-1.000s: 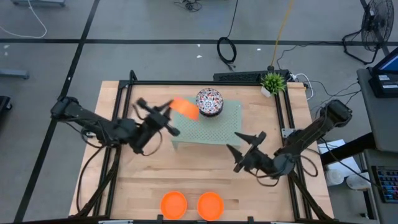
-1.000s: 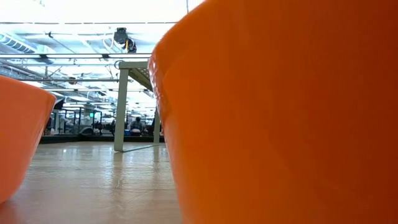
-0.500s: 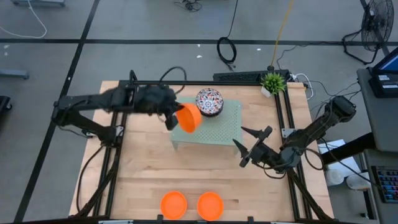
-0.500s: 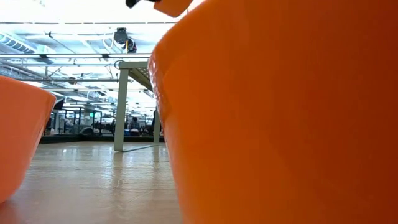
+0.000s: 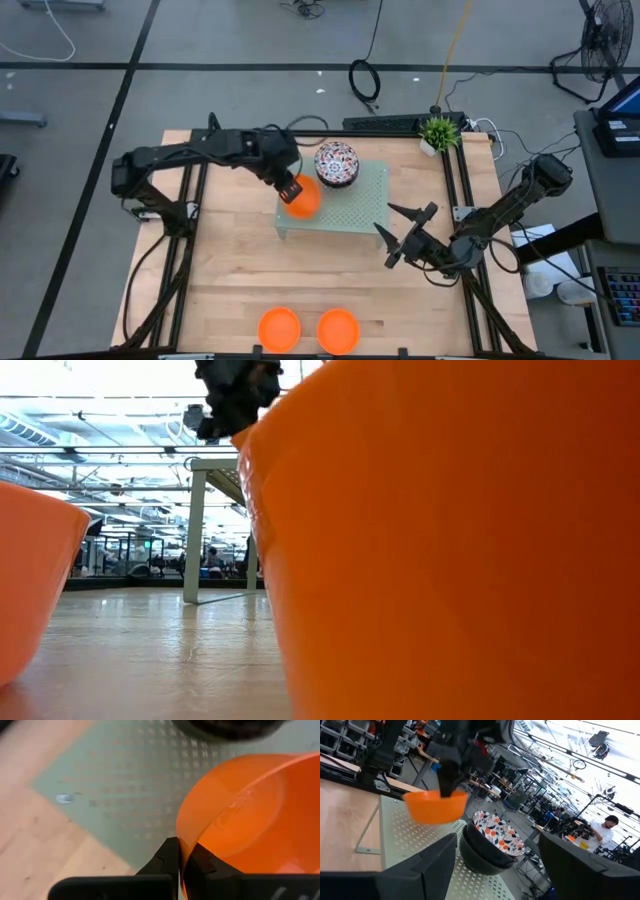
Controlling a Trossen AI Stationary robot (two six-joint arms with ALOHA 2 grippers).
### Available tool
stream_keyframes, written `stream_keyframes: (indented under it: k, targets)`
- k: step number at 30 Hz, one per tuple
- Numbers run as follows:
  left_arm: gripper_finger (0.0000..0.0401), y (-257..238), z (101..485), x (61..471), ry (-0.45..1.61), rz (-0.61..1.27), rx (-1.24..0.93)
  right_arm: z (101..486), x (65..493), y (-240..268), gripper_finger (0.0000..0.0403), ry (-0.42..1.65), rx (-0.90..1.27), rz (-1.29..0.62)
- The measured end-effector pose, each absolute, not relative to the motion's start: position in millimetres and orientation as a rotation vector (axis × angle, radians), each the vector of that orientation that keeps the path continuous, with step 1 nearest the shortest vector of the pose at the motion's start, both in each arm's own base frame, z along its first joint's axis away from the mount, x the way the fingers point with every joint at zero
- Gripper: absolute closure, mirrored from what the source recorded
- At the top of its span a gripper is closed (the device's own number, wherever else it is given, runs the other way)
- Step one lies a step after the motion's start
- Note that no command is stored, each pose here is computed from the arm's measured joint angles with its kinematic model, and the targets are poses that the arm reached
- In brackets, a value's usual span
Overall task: Pick & Place Mini bowls
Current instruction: Put the right orange bowl on the shelf
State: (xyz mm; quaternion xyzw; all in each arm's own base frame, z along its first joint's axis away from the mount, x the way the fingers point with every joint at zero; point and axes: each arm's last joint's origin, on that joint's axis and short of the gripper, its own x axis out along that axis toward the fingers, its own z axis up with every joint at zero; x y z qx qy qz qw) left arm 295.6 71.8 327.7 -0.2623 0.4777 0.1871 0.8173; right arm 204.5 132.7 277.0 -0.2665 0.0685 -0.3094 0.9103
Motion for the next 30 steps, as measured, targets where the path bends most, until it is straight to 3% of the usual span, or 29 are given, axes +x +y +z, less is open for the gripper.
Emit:
stream_keyframes:
  k: [7, 20, 26, 30]
  targets:
    - [0.0394, 74.8, 316.2, 298.7, 1.092, 0.413, -0.589, 276.7, 204.6, 132.7, 0.0136, 0.141, -0.544, -0.639]
    - [0.0341, 67.4, 314.6, 300.9, 1.119, 0.329, -0.586, 275.8, 204.7, 132.8, 0.0136, 0.145, -0.548, -0.639]
    - [0.0309, 64.0, 319.0, 300.5, 1.108, 0.193, -0.392, 275.8, 204.7, 132.8, 0.0135, 0.145, -0.548, -0.639]
    - [0.0285, 67.8, 332.0, 292.8, 1.050, 0.191, -0.371, 275.8, 204.7, 132.8, 0.0136, 0.145, -0.548, -0.639]
